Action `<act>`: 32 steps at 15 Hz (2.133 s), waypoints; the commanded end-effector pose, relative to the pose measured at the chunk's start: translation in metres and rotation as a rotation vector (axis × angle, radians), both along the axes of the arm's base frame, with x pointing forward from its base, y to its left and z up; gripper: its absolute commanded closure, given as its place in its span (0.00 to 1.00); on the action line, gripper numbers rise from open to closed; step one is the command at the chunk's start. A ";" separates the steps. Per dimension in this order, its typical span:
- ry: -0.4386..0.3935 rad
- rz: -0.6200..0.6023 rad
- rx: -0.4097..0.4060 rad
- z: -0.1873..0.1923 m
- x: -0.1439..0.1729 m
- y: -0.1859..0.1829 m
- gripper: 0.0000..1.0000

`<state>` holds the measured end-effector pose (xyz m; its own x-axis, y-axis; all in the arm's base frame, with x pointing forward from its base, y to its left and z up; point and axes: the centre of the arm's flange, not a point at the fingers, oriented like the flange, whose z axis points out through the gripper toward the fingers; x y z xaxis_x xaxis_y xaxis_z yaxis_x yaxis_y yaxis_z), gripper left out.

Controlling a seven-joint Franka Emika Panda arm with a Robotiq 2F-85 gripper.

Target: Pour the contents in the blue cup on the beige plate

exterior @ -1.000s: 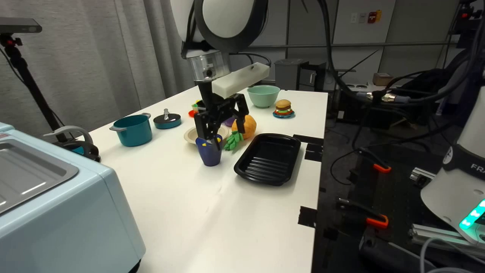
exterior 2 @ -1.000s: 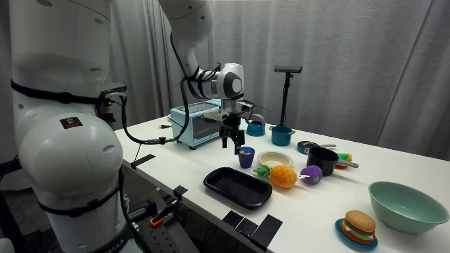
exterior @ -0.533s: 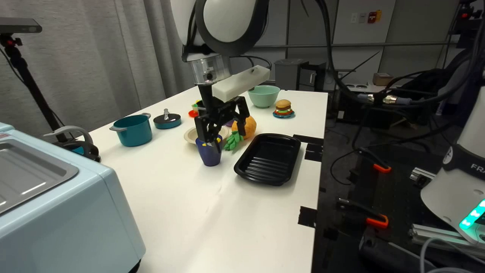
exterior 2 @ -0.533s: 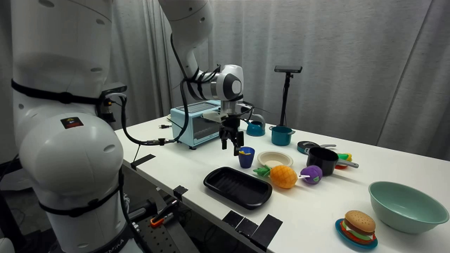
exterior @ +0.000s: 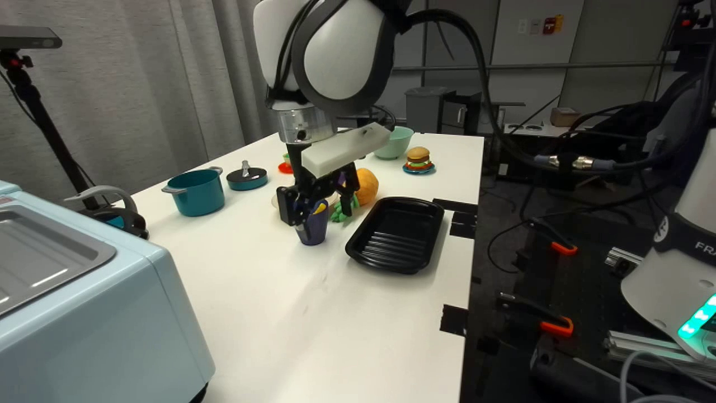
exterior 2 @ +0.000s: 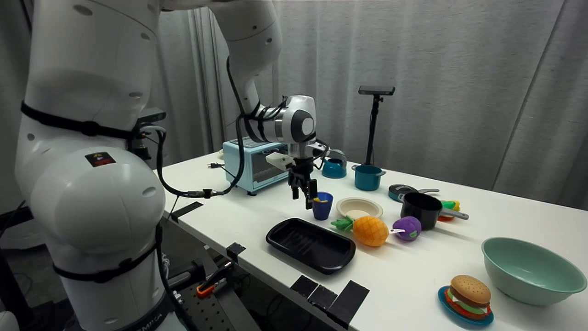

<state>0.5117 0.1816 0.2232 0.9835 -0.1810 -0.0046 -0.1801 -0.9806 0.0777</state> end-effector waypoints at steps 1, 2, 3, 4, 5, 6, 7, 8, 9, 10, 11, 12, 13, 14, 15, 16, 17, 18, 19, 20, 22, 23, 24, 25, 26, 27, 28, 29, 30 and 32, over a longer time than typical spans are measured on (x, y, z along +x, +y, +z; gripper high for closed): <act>-0.068 -0.016 -0.027 -0.013 0.007 0.007 0.00; -0.085 -0.015 -0.034 -0.015 0.008 0.008 0.00; -0.101 -0.014 -0.040 -0.016 0.009 0.010 0.00; -0.121 -0.014 -0.049 -0.017 0.009 0.011 0.00; -0.142 -0.011 -0.059 -0.018 0.009 0.012 0.00; -0.163 -0.012 -0.066 -0.018 0.009 0.012 0.00; -0.185 -0.012 -0.074 -0.018 0.008 0.012 0.00; -0.209 -0.011 -0.083 -0.019 0.008 0.012 0.00; -0.229 -0.008 -0.094 -0.019 0.009 0.013 0.00; -0.250 -0.008 -0.105 -0.020 0.009 0.013 0.00; -0.263 -0.010 -0.112 -0.020 0.009 0.014 0.00; -0.275 -0.011 -0.121 -0.022 0.009 0.015 0.00; -0.281 -0.013 -0.130 -0.023 0.009 0.016 0.00; -0.286 -0.015 -0.138 -0.025 0.009 0.017 0.00; -0.291 -0.015 -0.146 -0.026 0.008 0.018 0.00; -0.296 -0.015 -0.152 -0.027 0.007 0.019 0.06; -0.301 -0.016 -0.155 -0.028 0.006 0.020 0.28; -0.305 -0.017 -0.159 -0.029 0.006 0.021 0.30; -0.311 -0.019 -0.162 -0.030 0.006 0.021 0.33; -0.313 -0.020 -0.165 -0.030 0.006 0.021 0.40; -0.323 -0.026 -0.174 -0.031 0.006 0.020 0.56; -0.328 -0.031 -0.178 -0.031 0.006 0.016 0.63; -0.333 -0.035 -0.182 -0.031 0.007 0.016 0.72; -0.336 -0.038 -0.189 -0.032 0.007 0.015 0.29; -0.338 -0.038 -0.194 -0.032 0.007 0.014 0.33; -0.339 -0.040 -0.196 -0.033 0.007 0.013 0.32; -0.339 -0.040 -0.199 -0.033 0.007 0.012 0.25; -0.344 -0.041 -0.202 -0.033 0.008 0.012 0.19; -0.348 -0.045 -0.202 -0.033 0.009 0.010 0.12; -0.362 -0.056 -0.202 -0.031 0.013 0.007 0.00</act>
